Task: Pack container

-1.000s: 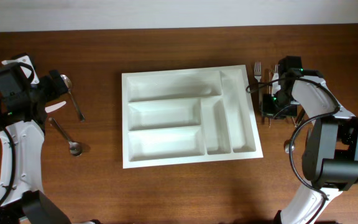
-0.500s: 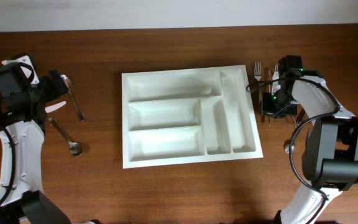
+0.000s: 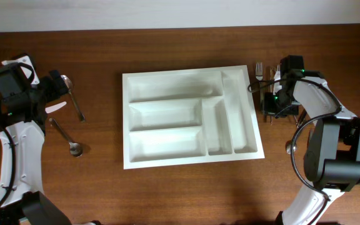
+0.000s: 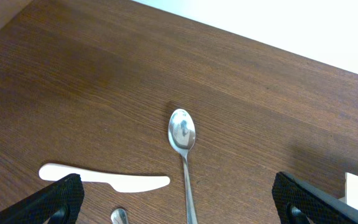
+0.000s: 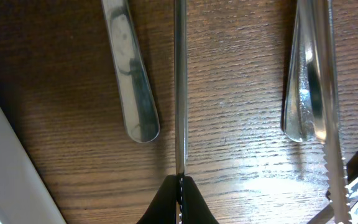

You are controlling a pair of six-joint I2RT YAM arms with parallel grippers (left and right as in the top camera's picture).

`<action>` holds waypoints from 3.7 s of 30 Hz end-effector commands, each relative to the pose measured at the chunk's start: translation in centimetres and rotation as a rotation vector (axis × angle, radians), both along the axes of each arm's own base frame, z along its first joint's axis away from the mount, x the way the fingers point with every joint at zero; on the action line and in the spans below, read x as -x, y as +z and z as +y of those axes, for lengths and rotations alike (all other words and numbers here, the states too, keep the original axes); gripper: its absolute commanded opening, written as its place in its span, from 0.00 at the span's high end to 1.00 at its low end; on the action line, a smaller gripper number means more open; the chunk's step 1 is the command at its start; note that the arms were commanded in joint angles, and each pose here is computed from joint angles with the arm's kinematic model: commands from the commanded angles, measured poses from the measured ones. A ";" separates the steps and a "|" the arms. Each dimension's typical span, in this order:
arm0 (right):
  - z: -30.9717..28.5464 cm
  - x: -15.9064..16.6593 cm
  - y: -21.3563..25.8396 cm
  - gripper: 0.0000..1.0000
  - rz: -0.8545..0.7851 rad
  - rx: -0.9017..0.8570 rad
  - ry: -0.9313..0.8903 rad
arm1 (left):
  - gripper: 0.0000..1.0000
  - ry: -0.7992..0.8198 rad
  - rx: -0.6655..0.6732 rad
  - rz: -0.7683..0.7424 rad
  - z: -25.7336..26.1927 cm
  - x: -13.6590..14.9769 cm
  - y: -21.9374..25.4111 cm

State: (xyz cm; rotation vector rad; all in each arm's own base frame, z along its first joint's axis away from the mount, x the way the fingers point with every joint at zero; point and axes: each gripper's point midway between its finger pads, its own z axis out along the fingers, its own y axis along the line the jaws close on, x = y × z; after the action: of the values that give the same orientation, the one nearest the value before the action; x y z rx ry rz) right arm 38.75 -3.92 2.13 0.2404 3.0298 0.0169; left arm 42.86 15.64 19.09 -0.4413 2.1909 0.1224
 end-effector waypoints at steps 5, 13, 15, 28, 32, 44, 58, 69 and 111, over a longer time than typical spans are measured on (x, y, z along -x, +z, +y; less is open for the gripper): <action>-1.5 1.2 -1.4 0.96 0.057 0.018 -0.041 | 0.01 0.014 -0.012 -0.012 0.6 -0.2 0.7; -1.8 2.0 -2.4 0.96 0.101 0.011 -0.052 | 0.01 0.014 -0.012 -0.012 0.6 -0.2 0.7; -1.8 1.9 -2.4 0.96 0.097 0.012 -0.052 | 0.01 0.014 -0.012 -0.012 0.6 -0.2 0.7; -2.8 -3.0 0.1 0.28 -0.067 0.050 0.050 | 0.01 0.014 -0.012 -0.012 0.6 -0.2 0.7; -3.8 -5.6 1.9 0.43 -0.161 0.067 0.030 | 0.01 0.014 -0.012 -0.012 0.6 -0.2 0.7; -7.7 -8.9 6.4 0.51 -0.294 0.071 -0.024 | 0.01 0.014 -0.012 -0.012 0.6 -0.2 0.7; -6.4 -12.1 9.6 0.51 -0.370 0.042 0.015 | 0.01 0.014 -0.012 -0.012 0.6 -0.2 0.7; -3.7 -11.6 2.1 0.67 -0.220 -0.070 0.050 | 0.01 0.014 -0.012 -0.012 0.6 -0.2 0.7; -3.6 -12.1 3.1 0.96 -0.185 -0.081 0.054 | 0.01 0.014 -0.012 -0.012 0.6 -0.2 0.7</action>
State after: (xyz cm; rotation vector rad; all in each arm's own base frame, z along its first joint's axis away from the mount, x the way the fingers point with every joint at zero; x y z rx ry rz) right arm 49.31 -7.60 2.38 0.1801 2.9214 0.1623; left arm 42.86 15.64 19.09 -0.4413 2.1909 0.1224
